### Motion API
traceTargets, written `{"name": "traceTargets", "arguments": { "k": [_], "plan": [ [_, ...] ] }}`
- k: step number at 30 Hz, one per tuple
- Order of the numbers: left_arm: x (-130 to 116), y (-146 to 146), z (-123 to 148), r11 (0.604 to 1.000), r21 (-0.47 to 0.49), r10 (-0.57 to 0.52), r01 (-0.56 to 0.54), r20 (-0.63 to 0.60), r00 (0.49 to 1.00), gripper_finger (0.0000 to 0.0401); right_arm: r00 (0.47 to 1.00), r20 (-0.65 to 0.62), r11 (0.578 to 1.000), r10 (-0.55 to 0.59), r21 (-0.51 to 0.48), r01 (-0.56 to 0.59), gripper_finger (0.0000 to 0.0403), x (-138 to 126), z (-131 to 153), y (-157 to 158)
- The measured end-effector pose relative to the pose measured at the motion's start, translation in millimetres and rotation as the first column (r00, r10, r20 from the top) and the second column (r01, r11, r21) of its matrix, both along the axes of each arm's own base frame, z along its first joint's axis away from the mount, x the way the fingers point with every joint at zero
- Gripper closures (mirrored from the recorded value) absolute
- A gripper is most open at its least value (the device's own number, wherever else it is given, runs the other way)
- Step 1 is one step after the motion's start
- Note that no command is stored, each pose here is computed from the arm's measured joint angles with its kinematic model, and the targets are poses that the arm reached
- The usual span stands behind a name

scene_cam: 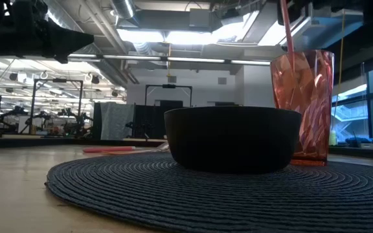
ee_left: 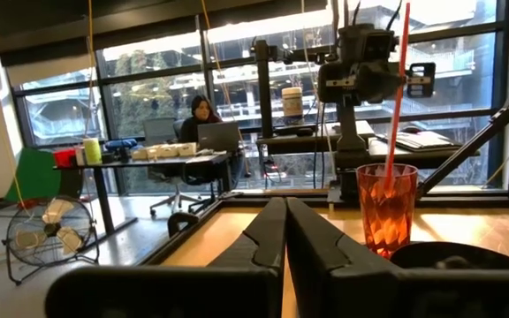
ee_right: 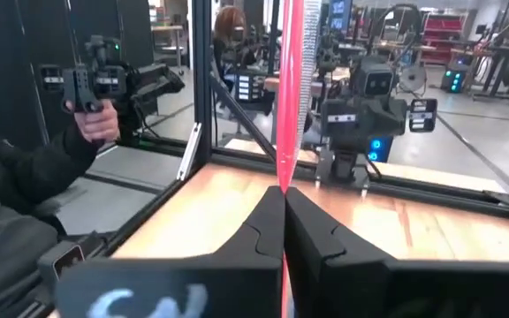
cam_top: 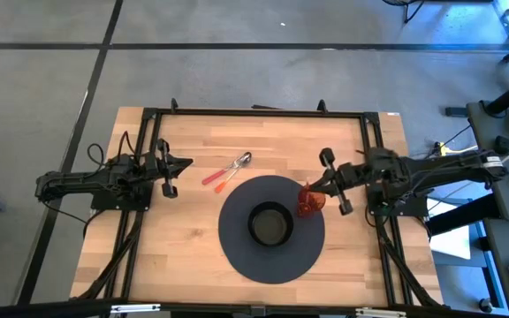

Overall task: Pick & Place Utensil
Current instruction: Put the sipping straw in the cup

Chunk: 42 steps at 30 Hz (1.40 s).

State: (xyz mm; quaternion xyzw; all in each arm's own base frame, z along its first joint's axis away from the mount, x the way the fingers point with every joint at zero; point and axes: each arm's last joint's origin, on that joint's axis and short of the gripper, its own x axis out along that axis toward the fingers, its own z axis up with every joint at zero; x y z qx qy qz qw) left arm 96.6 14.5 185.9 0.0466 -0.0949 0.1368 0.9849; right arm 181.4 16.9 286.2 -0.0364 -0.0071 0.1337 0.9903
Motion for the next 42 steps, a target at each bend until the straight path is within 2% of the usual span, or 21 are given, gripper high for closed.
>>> {"name": "traceTargets", "arguments": {
  "k": [4, 8, 11, 18, 22, 38, 42],
  "plan": [
    [0, 0, 0, 1.0, -0.001, 0.0, 0.0, 0.001, 1.0, 0.0395, 0.999, -0.042, 1.0, 0.006, -0.012, -0.006, 0.0402, 6, -11, 3],
    [0, 0, 0, 1.0, -0.002, 0.0, 0.0, 0.001, 1.0, 0.0398, 0.993, -0.097, 0.998, -0.067, 0.002, 0.067, 0.0402, 6, -29, 3],
    [0, 0, 0, 1.0, -0.002, 0.0, 0.0, 0.002, 1.0, 0.0399, 0.99, -0.101, 0.995, -0.099, 0.024, 0.102, 0.0402, 4, -40, 4],
    [0, 0, 0, 1.0, -0.002, 0.0, 0.0, 0.003, 1.0, 0.0393, 0.992, -0.096, 0.994, -0.088, 0.053, 0.093, 0.0398, -2, -64, 8],
    [0, 0, 0, 1.0, -0.002, 0.0, 0.0, 0.003, 1.0, 0.0395, 0.989, -0.082, 0.99, -0.12, 0.07, 0.126, 0.0399, -3, -66, 7],
    [0, 0, 0, 1.0, 0.005, 0.002, -0.002, 0.001, 1.0, 0.0398, 0.983, -0.137, 0.989, -0.121, 0.064, 0.131, 0.0395, -4, -75, 6],
    [0, 0, 0, 1.0, 0.005, 0.002, -0.002, 0.002, 1.0, 0.0399, 0.98, -0.156, 0.988, -0.12, 0.08, 0.134, 0.0382, -4, -77, 6]
  ]
}}
